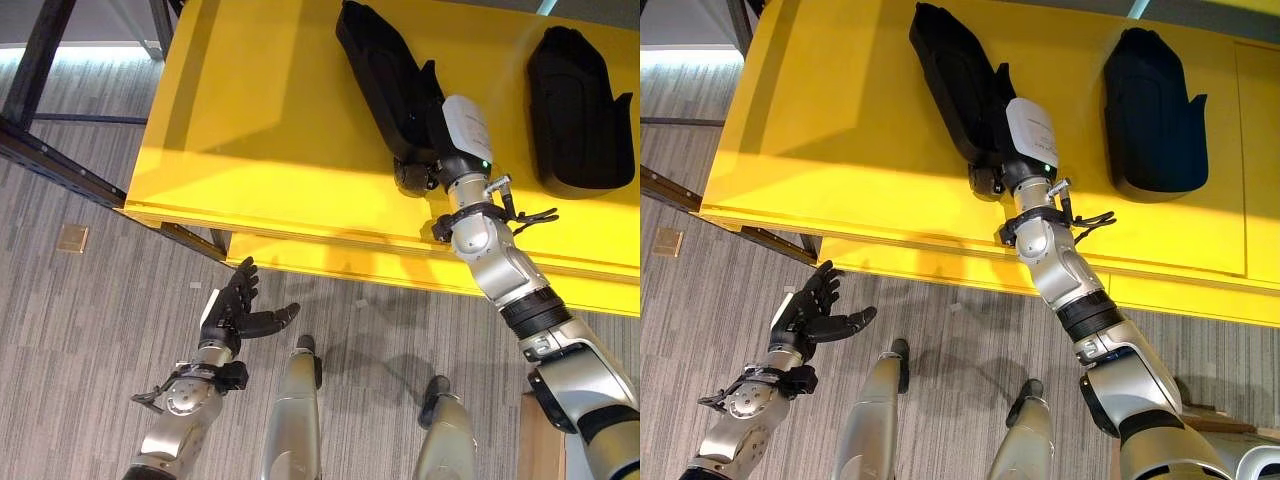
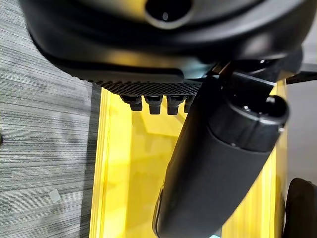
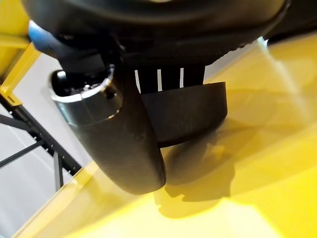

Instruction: Move parts from the plastic box to the shelf.

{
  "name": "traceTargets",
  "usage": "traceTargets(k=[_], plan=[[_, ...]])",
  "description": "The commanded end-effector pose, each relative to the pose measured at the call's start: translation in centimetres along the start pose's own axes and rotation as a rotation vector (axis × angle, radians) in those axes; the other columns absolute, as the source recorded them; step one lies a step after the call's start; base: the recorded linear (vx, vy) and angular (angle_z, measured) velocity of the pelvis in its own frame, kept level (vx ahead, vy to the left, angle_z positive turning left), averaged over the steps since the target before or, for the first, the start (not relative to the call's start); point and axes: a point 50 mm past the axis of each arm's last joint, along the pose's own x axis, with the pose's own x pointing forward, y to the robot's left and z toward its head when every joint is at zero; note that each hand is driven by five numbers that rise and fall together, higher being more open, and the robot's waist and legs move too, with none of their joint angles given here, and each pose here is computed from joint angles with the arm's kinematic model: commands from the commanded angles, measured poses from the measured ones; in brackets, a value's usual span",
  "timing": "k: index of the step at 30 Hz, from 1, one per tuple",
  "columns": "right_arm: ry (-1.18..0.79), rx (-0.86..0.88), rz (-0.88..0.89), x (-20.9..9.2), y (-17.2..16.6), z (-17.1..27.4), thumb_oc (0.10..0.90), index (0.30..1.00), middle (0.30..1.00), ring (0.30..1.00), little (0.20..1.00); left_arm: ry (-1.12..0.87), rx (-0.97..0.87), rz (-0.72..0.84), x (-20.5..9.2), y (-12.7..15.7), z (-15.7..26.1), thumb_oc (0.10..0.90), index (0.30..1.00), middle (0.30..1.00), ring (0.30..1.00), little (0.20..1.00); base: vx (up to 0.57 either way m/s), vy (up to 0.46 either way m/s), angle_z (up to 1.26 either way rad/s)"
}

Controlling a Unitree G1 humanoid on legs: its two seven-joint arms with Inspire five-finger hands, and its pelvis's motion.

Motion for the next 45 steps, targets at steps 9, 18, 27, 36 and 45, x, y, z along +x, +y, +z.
traceTargets(k=[9,18,27,36,45], plan=[[-0.123,0.020,-0.306,0.5,-5.5,1.8,0.400,0.300,0.300,0.300,0.300,-0.194,0.058,-0.048,0.1,-0.4,3.7,0.900,1.000,1.000,1.000,1.000,0.01,-0.011,-0.03],[-0.130,0.039,-0.306,0.4,-5.2,2.1,0.400,0.300,0.300,0.300,0.300,-0.194,0.063,-0.041,0.0,-0.3,3.7,0.900,1.000,1.000,1.000,1.000,0.01,-0.009,0.00],[-0.121,0.074,-0.290,0.1,-4.5,2.2,0.400,0.300,0.300,0.300,0.300,-0.196,0.064,-0.030,0.0,-0.3,3.7,0.900,1.000,1.000,1.000,1.000,-0.01,0.002,0.00],[-0.117,0.107,-0.247,0.0,-3.3,2.4,0.400,0.300,0.300,0.300,0.300,-0.191,0.054,-0.011,-0.1,-0.1,3.5,0.900,1.000,1.000,1.000,1.000,0.02,-0.002,0.00],[-0.102,0.136,-0.160,-0.8,-1.2,2.4,0.400,0.300,0.300,0.300,0.300,-0.188,0.050,0.002,-0.1,-0.1,3.4,0.900,1.000,1.000,1.000,1.000,0.00,0.000,0.00]])
